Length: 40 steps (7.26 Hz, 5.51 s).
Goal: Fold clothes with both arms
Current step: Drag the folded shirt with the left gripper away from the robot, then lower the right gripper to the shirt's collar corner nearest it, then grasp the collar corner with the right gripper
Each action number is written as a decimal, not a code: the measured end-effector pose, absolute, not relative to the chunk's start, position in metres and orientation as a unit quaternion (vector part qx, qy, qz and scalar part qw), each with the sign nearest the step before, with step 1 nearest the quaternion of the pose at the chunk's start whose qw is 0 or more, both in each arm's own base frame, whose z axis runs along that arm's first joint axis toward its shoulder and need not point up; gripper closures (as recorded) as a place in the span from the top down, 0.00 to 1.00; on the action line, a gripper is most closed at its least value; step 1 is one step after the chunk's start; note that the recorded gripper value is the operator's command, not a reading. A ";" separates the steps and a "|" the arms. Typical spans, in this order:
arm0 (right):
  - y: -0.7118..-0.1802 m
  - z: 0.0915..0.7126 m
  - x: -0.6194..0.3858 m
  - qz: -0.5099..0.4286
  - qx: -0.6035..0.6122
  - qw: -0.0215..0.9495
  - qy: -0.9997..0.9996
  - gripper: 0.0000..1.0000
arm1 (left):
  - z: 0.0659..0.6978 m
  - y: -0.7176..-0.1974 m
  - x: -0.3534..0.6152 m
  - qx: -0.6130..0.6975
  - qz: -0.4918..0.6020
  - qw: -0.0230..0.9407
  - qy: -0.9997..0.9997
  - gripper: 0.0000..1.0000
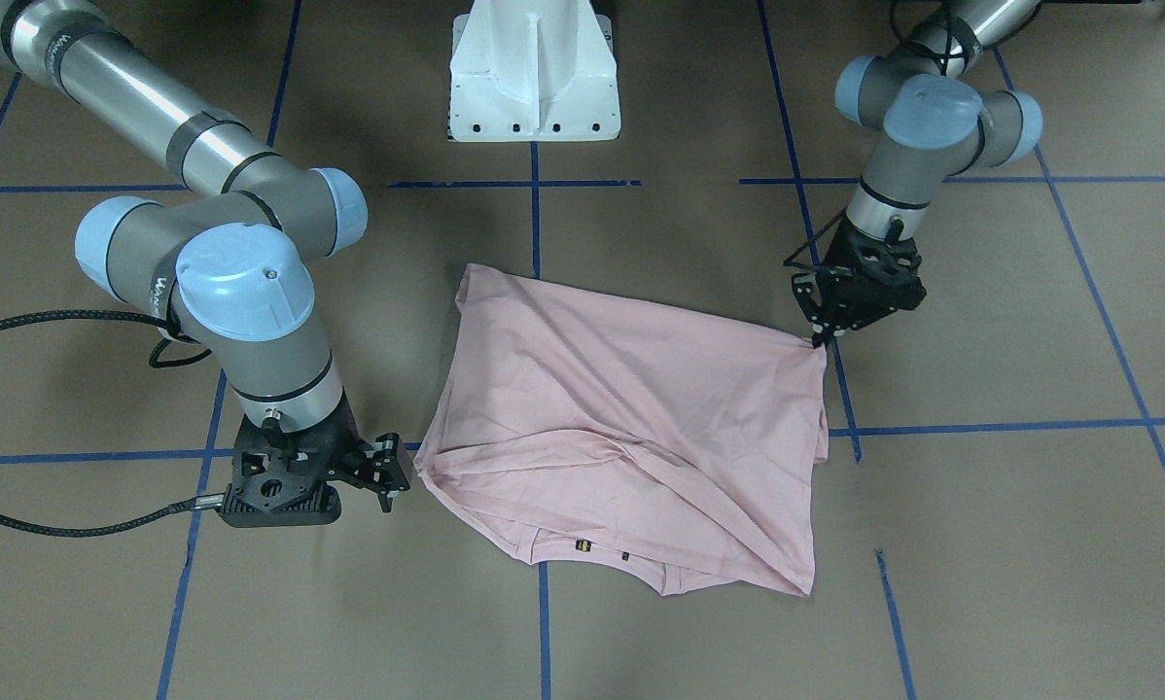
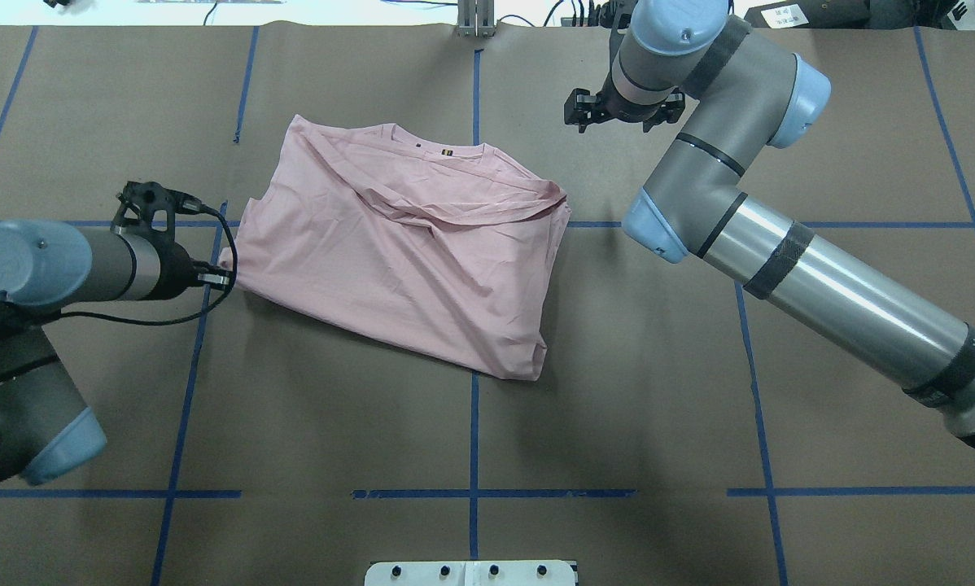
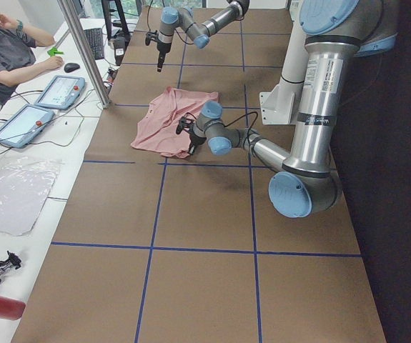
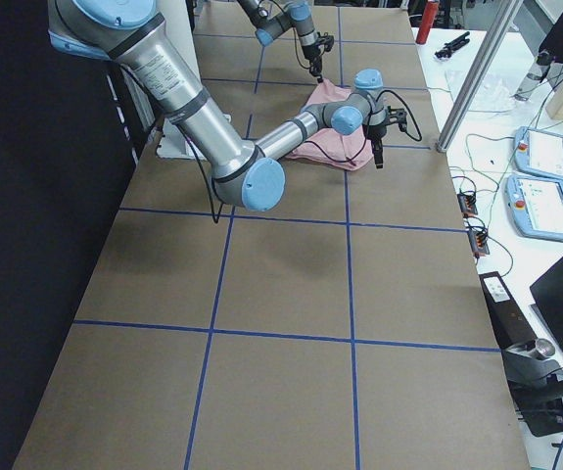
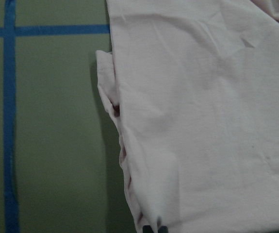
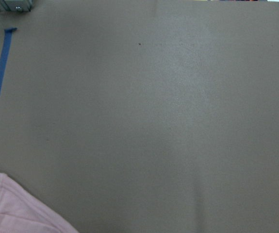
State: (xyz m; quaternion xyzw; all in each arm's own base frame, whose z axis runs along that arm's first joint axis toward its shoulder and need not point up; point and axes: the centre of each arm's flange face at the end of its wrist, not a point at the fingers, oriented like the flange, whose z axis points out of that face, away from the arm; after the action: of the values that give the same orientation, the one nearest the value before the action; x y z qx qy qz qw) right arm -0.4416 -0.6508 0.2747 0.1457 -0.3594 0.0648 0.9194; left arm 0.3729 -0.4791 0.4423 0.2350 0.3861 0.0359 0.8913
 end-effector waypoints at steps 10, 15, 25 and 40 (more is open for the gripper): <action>-0.631 0.238 -0.481 0.123 0.108 0.906 -0.389 0.82 | 0.465 -0.753 0.304 0.319 0.035 0.894 0.312 1.00; -0.565 0.180 -0.614 0.191 0.061 0.897 -0.394 0.69 | 0.458 -0.738 0.286 0.331 0.055 0.883 0.328 1.00; -0.530 0.187 -0.658 0.193 0.073 0.896 -0.392 0.57 | 0.454 -0.737 0.285 0.333 0.055 0.882 0.329 1.00; -0.527 0.193 -0.664 0.188 0.073 0.898 -0.391 0.00 | 0.454 -0.734 0.285 0.335 0.056 0.881 0.331 1.00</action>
State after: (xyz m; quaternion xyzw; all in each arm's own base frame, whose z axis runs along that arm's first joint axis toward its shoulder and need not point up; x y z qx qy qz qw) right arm -0.6644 -0.5275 0.1929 0.0726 -0.3910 0.1884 0.8980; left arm 0.2849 -0.7338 0.4538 0.3345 0.3306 0.0564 0.8807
